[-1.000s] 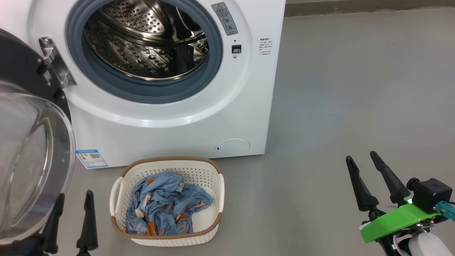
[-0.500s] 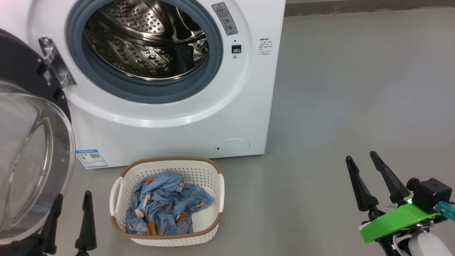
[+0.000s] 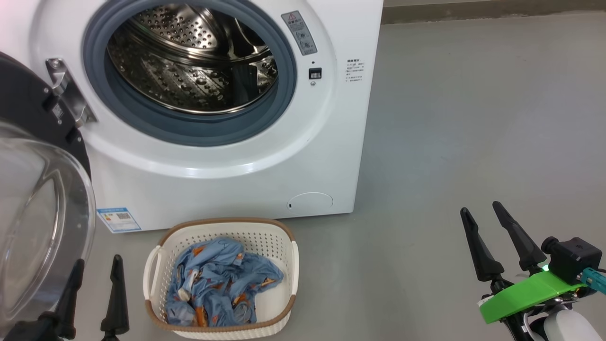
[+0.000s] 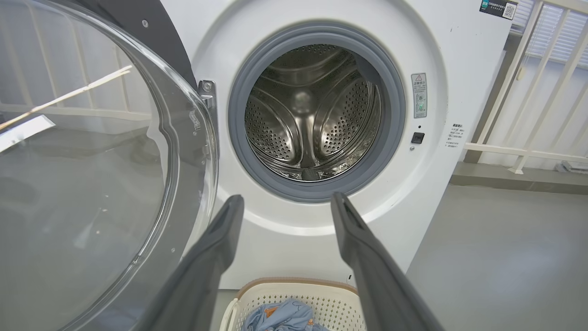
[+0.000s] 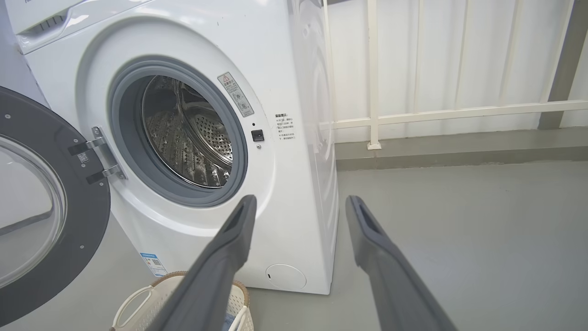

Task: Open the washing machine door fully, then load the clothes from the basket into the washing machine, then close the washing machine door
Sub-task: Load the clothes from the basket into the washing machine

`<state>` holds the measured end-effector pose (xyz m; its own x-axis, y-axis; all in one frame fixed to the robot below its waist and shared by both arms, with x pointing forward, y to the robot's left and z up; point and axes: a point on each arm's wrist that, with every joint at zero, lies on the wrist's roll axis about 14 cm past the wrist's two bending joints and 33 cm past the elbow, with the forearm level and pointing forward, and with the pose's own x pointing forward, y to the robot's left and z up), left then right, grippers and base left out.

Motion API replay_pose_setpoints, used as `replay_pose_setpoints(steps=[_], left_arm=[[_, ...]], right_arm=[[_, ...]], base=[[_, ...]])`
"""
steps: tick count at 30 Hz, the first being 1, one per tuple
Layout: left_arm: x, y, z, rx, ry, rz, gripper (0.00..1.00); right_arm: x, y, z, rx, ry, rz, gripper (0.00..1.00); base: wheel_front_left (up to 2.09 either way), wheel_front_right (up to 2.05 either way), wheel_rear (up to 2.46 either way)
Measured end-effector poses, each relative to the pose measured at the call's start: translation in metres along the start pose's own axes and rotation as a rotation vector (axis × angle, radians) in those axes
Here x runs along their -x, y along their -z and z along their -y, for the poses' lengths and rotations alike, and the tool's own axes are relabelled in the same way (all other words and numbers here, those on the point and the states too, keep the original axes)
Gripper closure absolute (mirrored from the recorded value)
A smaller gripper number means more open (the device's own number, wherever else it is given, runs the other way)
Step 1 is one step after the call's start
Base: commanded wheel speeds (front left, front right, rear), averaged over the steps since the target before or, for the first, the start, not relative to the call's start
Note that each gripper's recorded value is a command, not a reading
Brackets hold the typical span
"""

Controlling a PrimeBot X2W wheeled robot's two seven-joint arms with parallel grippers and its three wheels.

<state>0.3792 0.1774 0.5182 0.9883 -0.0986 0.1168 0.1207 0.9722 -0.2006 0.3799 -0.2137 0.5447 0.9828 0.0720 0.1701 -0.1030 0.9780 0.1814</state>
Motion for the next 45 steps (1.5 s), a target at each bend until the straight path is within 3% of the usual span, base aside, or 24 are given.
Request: replay_pose_setpoints(steps=[30,45], left_arm=[[-0.0014,0.0026,-0.0011,0.003,-0.005,-0.006,0.00],[-0.0010,0.0040,-0.0017,0.004,-0.008,-0.010,0.00]], right_arm=[[-0.0011,0.0040,-0.0001,-0.003,0.001,-0.010,0.00],[-0.0025,0.0062,-0.0015,-0.004,-0.004,-0.016,0.00]], base=[[0.80,-0.80,0.00],[0.09,-0.09,0.00]])
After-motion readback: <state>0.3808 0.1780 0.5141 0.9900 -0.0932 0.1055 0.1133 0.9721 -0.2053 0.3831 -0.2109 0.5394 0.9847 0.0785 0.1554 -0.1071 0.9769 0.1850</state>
